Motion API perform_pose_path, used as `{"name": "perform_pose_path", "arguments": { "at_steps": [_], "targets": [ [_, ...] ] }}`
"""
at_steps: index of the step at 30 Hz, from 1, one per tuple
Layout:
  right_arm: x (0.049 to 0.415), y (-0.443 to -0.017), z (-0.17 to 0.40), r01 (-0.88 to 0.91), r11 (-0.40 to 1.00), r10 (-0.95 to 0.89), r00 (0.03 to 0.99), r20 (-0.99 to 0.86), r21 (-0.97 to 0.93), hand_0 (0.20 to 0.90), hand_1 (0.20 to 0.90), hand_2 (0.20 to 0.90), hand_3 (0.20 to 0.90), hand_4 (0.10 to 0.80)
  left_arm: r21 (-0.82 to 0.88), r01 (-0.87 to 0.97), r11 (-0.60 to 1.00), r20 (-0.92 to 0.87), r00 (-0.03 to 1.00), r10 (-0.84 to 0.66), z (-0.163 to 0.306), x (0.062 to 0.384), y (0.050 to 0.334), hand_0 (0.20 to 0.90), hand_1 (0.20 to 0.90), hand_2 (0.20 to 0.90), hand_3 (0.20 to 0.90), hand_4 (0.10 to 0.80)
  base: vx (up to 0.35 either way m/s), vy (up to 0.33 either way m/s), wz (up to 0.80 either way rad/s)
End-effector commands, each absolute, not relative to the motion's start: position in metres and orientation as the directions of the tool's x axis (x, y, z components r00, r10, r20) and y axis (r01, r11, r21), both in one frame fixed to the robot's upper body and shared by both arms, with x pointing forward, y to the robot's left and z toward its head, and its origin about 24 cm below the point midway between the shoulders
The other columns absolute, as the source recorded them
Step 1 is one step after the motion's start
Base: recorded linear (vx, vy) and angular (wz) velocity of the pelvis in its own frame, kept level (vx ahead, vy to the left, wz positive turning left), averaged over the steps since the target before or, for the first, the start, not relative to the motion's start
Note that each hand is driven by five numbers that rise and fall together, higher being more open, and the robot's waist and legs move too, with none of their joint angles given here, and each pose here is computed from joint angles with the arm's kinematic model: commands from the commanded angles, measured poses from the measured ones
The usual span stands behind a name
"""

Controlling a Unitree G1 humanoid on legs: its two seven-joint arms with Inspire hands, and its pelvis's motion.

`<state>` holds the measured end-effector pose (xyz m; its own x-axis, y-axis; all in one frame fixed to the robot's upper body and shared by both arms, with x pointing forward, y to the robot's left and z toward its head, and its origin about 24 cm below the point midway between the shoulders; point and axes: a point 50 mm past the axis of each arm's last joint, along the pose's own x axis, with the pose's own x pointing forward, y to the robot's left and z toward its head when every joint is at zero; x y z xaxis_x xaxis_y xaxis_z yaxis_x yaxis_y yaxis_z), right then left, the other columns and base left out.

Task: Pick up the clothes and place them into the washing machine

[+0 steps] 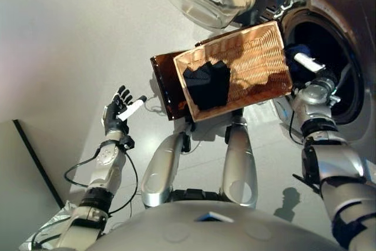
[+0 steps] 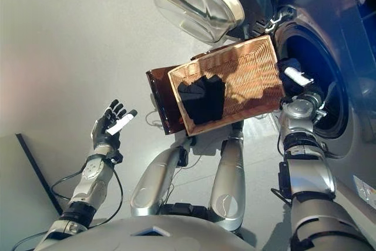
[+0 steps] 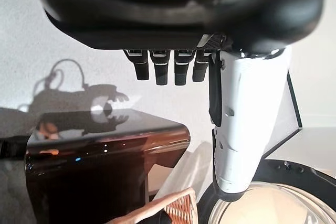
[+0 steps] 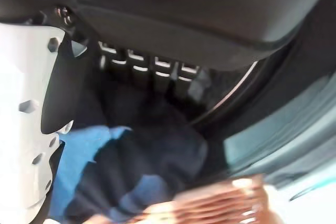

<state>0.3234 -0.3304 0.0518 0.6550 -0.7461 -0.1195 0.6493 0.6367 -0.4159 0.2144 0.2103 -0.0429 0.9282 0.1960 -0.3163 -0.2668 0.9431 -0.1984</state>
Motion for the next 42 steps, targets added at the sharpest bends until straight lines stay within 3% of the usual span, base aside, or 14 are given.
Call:
{"name": "perform_pose_path", "arguments": {
  "at_steps": [1, 23, 24, 25, 27, 42],
  "targets": [
    [0.325, -0.351, 0.076, 0.622, 0.569, -0.746, 0.665, -0.019, -0.538, 0.900, 0.900, 0.900, 0.900, 0.800, -0.166, -0.293, 0.942, -0.194, 0.946, 0.260, -0.022, 0.201, 0.240, 0.900, 0.900, 0.900, 0.900, 0.800, -0.037, -0.003, 0.04],
    [0.330, -0.376, 0.114, 0.581, 0.470, -0.777, 0.629, 0.000, -0.664, 0.900, 0.900, 0.900, 0.900, 0.800, -0.157, -0.214, 0.964, -0.121, 0.973, 0.196, -0.003, 0.203, 0.241, 0.900, 0.900, 0.900, 0.900, 0.800, -0.022, -0.009, 0.05],
    [0.327, -0.380, 0.111, 0.559, 0.460, -0.780, 0.626, -0.013, -0.690, 0.807, 0.807, 0.807, 0.807, 0.733, -0.157, -0.206, 0.966, -0.114, 0.975, 0.189, -0.001, 0.203, 0.241, 0.900, 0.900, 0.900, 0.900, 0.800, -0.035, -0.022, 0.08],
    [0.327, -0.380, 0.111, 0.559, 0.460, -0.780, 0.626, -0.013, -0.690, 0.807, 0.807, 0.807, 0.807, 0.733, -0.158, -0.206, 0.966, -0.114, 0.975, 0.189, -0.001, 0.203, 0.241, 0.900, 0.900, 0.900, 0.900, 0.800, -0.026, -0.024, 0.09],
    [0.321, -0.386, 0.110, 0.548, 0.444, -0.790, 0.613, -0.021, -0.709, 0.200, 0.200, 0.200, 0.200, 0.300, -0.158, -0.205, 0.966, -0.099, 0.977, 0.191, 0.003, 0.203, 0.243, 0.900, 0.900, 0.900, 0.900, 0.800, -0.018, -0.010, 0.09],
    [0.319, -0.392, 0.114, 0.567, 0.426, -0.807, 0.590, -0.012, -0.705, 0.200, 0.200, 0.200, 0.200, 0.300, -0.159, -0.222, 0.962, -0.049, 0.975, 0.217, 0.014, 0.206, 0.250, 0.900, 0.900, 0.900, 0.900, 0.800, -0.006, -0.002, 0.02]
  ]
}}
